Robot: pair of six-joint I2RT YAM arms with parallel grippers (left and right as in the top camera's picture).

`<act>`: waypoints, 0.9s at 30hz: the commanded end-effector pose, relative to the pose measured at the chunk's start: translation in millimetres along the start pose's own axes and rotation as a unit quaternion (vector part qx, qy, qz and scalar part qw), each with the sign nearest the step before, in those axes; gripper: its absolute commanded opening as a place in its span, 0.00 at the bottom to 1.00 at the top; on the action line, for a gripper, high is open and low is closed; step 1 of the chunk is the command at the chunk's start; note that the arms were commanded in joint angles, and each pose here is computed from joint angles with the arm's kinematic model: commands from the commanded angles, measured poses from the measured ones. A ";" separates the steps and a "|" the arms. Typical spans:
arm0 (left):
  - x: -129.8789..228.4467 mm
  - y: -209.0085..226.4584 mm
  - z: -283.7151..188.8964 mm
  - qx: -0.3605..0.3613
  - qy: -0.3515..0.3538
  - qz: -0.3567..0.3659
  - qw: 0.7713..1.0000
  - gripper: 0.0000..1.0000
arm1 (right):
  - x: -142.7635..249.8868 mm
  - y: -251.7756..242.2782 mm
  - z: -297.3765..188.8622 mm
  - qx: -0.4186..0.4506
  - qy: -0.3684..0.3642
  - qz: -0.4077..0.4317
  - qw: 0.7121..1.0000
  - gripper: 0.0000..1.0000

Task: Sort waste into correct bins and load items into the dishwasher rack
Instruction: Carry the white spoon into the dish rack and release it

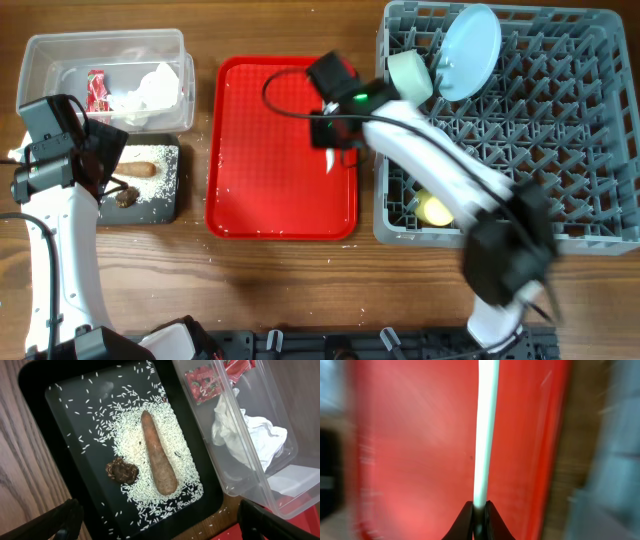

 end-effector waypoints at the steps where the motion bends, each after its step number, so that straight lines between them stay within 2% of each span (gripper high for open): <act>1: -6.2 -1.1 -6.0 0.003 -0.011 0.003 1.000 1.00 | -53.3 -40.9 -112.5 -0.001 -0.151 0.073 0.986 0.04; 3: -6.2 -1.1 -6.0 0.003 -0.011 0.003 1.000 1.00 | -68.4 -92.6 -155.9 0.037 -0.207 0.172 0.962 0.04; 6: -6.2 -1.1 -6.0 0.003 -0.011 0.003 1.000 1.00 | -69.8 -156.8 -171.2 0.103 -0.221 0.297 0.923 0.04; 8: -6.2 -1.1 -6.0 0.003 -0.011 0.003 1.000 1.00 | -66.5 -185.4 -166.0 0.129 -0.213 0.361 0.899 0.04; 9: -6.2 -1.1 -6.0 0.003 -0.011 0.003 1.000 1.00 | -60.8 -210.0 -156.5 0.149 -0.206 0.423 0.870 0.04; 13: -6.2 -1.1 -6.0 0.003 -0.011 0.003 1.000 1.00 | -38.1 -249.7 -125.0 0.186 -0.189 0.544 0.796 0.04; 15: -6.2 -1.0 -6.0 0.003 -0.011 0.003 1.000 1.00 | -27.4 -263.1 -109.8 0.200 -0.182 0.562 0.782 0.04; 20: -6.2 -1.1 -6.0 0.003 -0.011 0.003 1.000 1.00 | -7.2 -280.0 -85.2 0.219 -0.159 0.571 0.775 0.04; 23: -6.2 -1.1 -6.0 0.003 -0.011 0.003 1.000 1.00 | -4.1 -279.8 -83.5 0.220 -0.152 0.571 0.776 0.64; 26: -6.2 -1.1 -6.0 0.003 -0.011 0.003 1.000 1.00 | -3.2 -277.2 -83.5 0.214 -0.146 0.572 0.779 0.64; 27: -6.2 -1.1 -6.0 0.003 -0.011 0.003 1.000 1.00 | -3.0 -272.8 -85.3 0.203 -0.137 0.560 0.791 0.61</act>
Point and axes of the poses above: each gripper's point midway between its finger pads, its own z axis out along the fingers, its own y axis along the line the jaws close on, x = y × z, the point moved 2 cm from there along -z, back along the fingers, and after that the axes turned 13 degrees about z, right-handed, at the moved point
